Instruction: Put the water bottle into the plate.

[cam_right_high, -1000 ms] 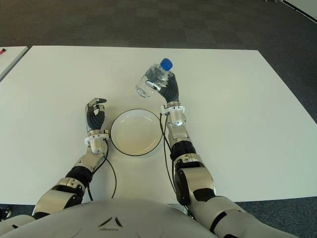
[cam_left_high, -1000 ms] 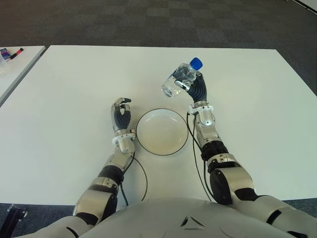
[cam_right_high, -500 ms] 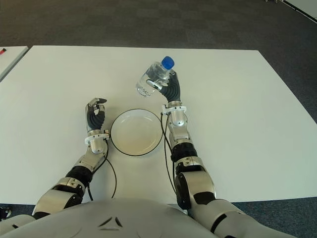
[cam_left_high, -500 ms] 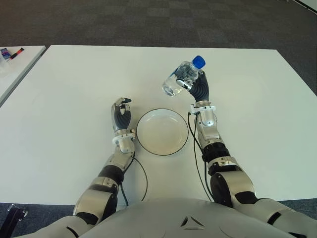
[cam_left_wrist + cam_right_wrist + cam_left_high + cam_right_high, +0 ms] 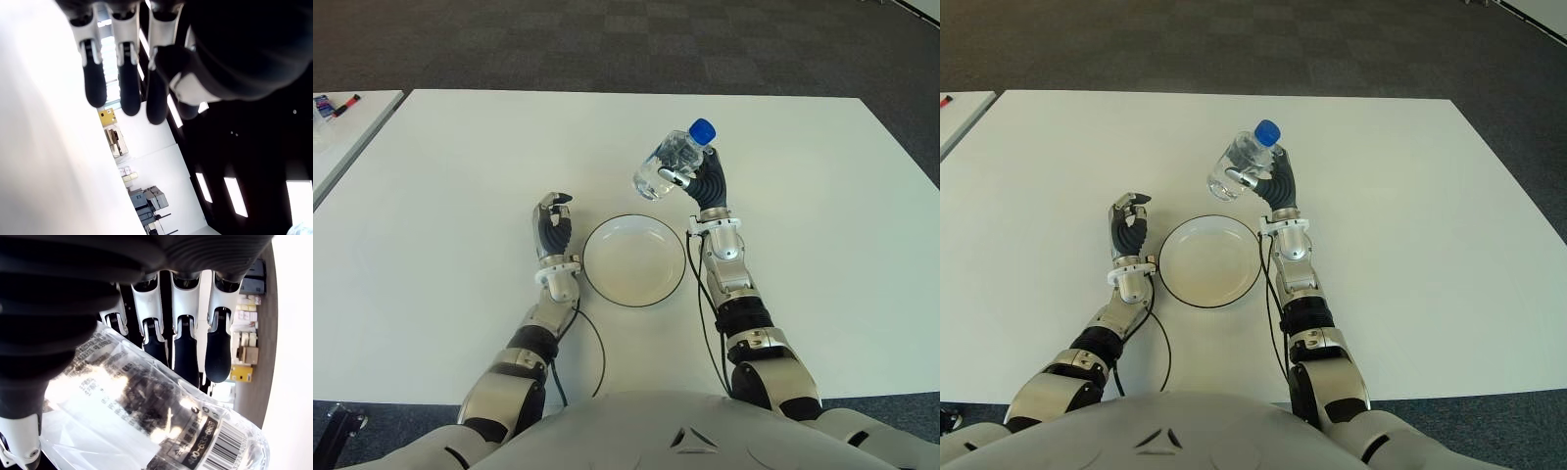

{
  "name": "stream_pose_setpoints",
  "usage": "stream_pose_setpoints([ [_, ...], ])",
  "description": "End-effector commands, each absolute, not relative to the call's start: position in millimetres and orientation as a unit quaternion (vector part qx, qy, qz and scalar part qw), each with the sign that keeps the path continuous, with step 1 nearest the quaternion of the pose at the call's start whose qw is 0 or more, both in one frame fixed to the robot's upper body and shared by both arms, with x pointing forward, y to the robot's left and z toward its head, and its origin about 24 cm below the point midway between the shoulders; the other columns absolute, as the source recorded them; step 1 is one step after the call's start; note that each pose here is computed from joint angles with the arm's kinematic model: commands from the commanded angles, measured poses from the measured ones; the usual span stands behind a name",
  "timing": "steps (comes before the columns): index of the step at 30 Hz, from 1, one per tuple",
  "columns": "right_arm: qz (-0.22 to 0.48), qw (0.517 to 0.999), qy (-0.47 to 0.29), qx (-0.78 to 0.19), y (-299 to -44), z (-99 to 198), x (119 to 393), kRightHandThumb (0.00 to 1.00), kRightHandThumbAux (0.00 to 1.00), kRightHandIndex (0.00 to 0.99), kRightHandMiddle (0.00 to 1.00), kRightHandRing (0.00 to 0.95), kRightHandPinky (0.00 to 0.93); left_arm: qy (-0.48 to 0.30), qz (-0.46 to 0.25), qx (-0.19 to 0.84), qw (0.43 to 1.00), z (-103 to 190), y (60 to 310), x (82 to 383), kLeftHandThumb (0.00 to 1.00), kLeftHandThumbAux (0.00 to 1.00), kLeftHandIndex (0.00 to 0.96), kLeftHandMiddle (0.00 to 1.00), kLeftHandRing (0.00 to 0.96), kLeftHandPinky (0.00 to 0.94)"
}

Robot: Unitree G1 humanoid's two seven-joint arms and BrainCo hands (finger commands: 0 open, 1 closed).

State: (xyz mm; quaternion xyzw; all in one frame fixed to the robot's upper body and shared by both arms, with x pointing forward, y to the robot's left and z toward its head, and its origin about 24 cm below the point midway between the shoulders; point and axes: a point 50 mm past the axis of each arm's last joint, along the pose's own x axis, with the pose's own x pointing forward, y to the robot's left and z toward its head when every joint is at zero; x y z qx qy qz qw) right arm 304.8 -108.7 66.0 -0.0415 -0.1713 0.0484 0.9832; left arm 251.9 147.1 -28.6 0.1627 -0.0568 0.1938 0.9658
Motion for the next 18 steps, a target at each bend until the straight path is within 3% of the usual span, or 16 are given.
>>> stream_pose_setpoints([
  [1, 0.045, 0.981, -0.175, -0.074, -111, 65, 297, 0.857, 0.673, 0.409, 0.538, 0.885, 0.868, -0.029, 0.186, 0.166, 0.968, -38, 151, 245, 0.843, 0.673, 0.455, 0.428, 0.371, 0.400],
  [18, 0.061, 0.980, -0.169, -0.087, -115, 48, 276, 0.856, 0.676, 0.402, 0.532, 0.880, 0.863, -0.032, 0.175, 0.146, 0.973, -37, 148, 246, 0.842, 0.674, 0.445, 0.434, 0.374, 0.403],
])
